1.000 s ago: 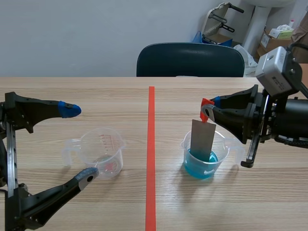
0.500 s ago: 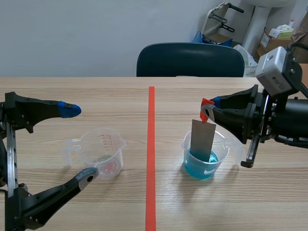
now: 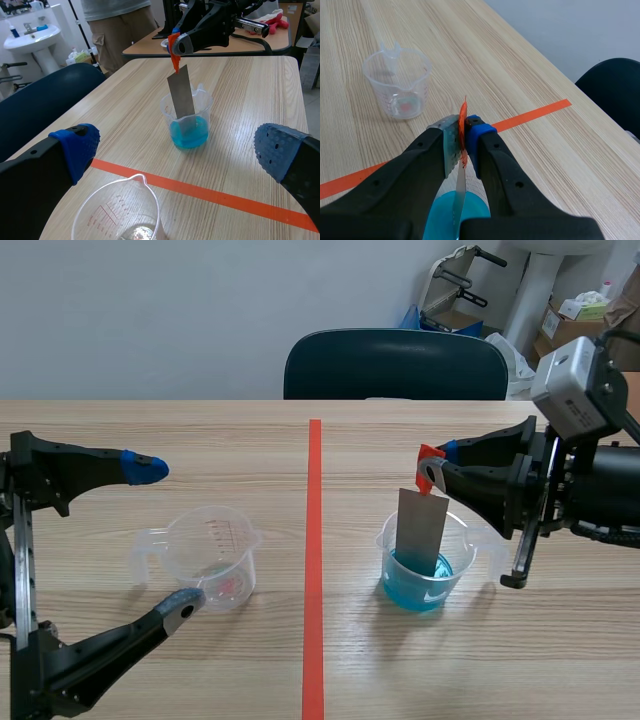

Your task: Do the redox reaction experiment

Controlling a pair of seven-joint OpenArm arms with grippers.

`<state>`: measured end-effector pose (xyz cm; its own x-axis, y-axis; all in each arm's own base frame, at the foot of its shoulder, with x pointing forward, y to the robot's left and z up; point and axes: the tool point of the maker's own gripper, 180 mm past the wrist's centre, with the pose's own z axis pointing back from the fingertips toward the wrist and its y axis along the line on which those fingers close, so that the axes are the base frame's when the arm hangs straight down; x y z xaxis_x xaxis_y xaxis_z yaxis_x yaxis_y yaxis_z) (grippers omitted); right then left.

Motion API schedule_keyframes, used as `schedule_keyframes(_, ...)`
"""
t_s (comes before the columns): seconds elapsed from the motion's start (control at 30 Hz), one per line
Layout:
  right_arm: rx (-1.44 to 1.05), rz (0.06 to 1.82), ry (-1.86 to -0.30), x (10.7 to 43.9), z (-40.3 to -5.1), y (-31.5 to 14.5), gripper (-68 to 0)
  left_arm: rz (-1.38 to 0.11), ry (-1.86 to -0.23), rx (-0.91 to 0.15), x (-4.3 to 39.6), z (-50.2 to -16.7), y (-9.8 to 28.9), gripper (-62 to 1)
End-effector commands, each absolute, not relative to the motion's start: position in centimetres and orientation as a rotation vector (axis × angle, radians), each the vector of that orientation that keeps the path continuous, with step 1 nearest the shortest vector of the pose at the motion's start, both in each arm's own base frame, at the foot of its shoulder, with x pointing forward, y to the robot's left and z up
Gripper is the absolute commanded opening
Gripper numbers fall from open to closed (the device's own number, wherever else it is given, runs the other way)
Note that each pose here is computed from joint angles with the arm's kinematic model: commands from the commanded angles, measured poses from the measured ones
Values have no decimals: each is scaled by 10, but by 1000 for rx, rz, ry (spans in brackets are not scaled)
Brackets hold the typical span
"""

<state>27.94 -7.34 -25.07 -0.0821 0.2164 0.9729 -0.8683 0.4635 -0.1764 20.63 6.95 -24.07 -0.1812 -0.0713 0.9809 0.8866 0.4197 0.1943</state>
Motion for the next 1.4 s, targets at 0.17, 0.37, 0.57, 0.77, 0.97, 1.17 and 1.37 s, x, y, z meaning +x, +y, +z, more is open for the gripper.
schedule_keyframes(0.17, 624, 1031, -1364, 282, -245, -74, -665, -1012, -1540, -772, 208, -231, 67, 14)
schedule_keyframes(0.37, 623, 1031, -1364, 282, -245, -74, -665, -1011, -1539, -772, 208, -231, 67, 14)
schedule_keyframes(0.57, 623, 1031, -1364, 282, -245, -74, -665, -1012, -1538, -772, 208, -231, 67, 14)
schedule_keyframes(0.77, 623, 1028, -1372, 283, -244, -75, -665, -1011, -1538, -772, 208, -231, 67, 14)
schedule_keyframes(0.97, 599, 1043, -1399, 286, -233, -79, -665, -1011, -1538, -772, 208, -231, 67, 14)
schedule_keyframes(1.17, 592, 1065, -1432, 287, -213, -84, -665, -1019, -1533, -768, 207, -233, 67, 14)
schedule_keyframes(1.37, 621, 1081, -1442, 282, -191, -82, -665, -1035, -1477, -728, 209, -244, 68, 14)
